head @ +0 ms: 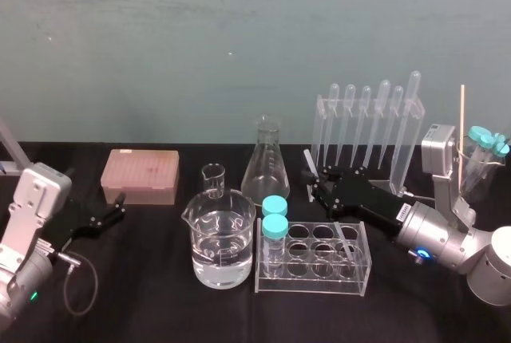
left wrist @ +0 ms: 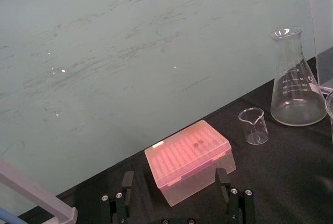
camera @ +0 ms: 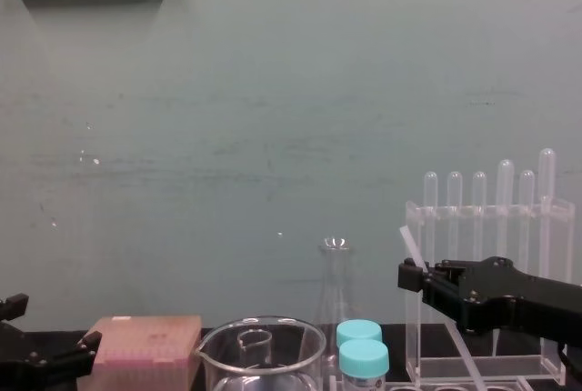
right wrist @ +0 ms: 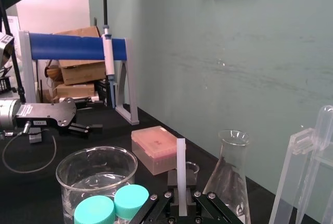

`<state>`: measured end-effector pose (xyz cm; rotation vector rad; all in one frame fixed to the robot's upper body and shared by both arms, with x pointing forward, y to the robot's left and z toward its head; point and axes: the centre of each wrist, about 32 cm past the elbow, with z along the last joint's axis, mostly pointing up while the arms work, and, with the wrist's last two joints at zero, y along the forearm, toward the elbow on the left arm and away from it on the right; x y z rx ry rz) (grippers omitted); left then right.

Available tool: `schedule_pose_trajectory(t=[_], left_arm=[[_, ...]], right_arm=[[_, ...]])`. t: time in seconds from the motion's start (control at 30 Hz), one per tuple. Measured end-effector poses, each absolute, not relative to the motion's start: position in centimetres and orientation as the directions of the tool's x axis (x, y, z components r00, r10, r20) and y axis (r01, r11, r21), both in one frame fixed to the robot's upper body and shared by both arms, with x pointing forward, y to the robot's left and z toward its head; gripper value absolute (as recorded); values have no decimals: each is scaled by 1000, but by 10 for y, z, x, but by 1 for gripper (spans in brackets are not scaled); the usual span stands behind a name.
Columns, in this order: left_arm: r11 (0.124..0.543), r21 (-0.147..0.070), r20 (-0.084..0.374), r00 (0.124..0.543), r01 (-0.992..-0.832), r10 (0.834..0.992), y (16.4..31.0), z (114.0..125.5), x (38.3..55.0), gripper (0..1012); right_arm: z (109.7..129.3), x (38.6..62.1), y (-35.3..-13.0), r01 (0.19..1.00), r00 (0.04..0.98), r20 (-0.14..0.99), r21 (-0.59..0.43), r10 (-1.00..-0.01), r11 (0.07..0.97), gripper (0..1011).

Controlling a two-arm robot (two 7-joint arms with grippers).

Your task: Pick up the stirring rod with one hand, then place it down.

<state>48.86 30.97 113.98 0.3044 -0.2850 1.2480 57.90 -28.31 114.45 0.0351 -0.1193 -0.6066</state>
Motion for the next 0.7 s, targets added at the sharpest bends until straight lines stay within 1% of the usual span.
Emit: schedule_pose_trajectory(t=[0.7], left_arm=[[287, 70, 374, 292, -955, 880, 310, 1140, 489, 1000]], right_arm=[[1145, 579, -283, 569, 814, 100, 63, -573, 820, 70]])
